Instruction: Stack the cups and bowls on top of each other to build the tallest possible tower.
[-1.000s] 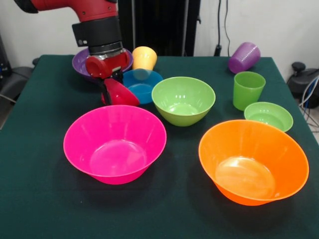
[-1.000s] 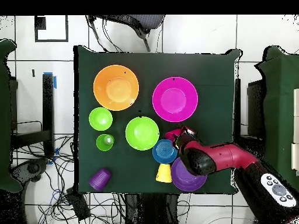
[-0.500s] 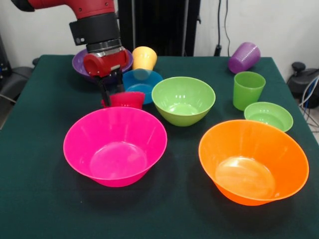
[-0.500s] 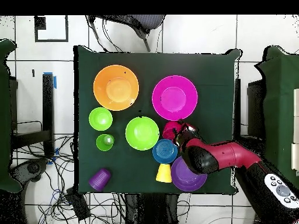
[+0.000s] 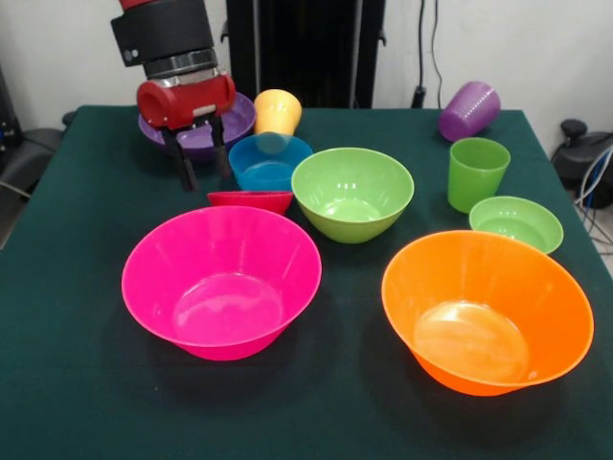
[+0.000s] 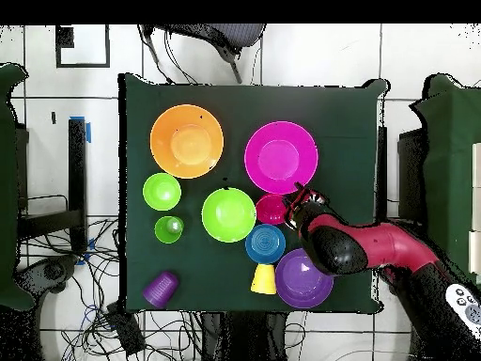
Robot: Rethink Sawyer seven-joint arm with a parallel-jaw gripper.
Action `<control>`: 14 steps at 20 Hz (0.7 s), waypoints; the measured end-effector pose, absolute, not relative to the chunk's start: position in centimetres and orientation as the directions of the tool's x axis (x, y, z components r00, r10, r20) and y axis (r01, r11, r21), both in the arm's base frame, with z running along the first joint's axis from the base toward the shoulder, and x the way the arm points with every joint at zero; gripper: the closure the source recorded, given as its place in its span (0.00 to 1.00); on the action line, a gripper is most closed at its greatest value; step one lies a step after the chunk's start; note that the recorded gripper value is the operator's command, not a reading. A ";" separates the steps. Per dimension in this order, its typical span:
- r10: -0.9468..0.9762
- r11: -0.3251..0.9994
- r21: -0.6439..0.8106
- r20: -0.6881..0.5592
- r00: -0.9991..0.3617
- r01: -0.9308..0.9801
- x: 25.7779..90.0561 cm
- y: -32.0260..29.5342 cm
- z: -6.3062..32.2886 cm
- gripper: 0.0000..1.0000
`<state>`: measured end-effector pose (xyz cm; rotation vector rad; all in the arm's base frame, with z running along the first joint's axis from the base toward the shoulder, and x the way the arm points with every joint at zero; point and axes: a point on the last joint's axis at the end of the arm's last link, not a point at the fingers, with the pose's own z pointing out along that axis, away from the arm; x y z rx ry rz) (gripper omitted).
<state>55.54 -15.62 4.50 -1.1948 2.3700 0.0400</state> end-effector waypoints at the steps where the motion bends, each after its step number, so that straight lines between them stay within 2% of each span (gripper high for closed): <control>1: -0.747 0.621 -0.181 -0.429 -0.507 -0.762 55.9 -15.7 5.1 0.00; 8: -0.762 0.608 -0.197 -0.417 -0.495 -0.770 57.1 -15.6 7.1 0.00; 14: -0.802 0.552 -0.233 -0.409 -0.435 -0.800 57.5 -13.5 6.7 0.00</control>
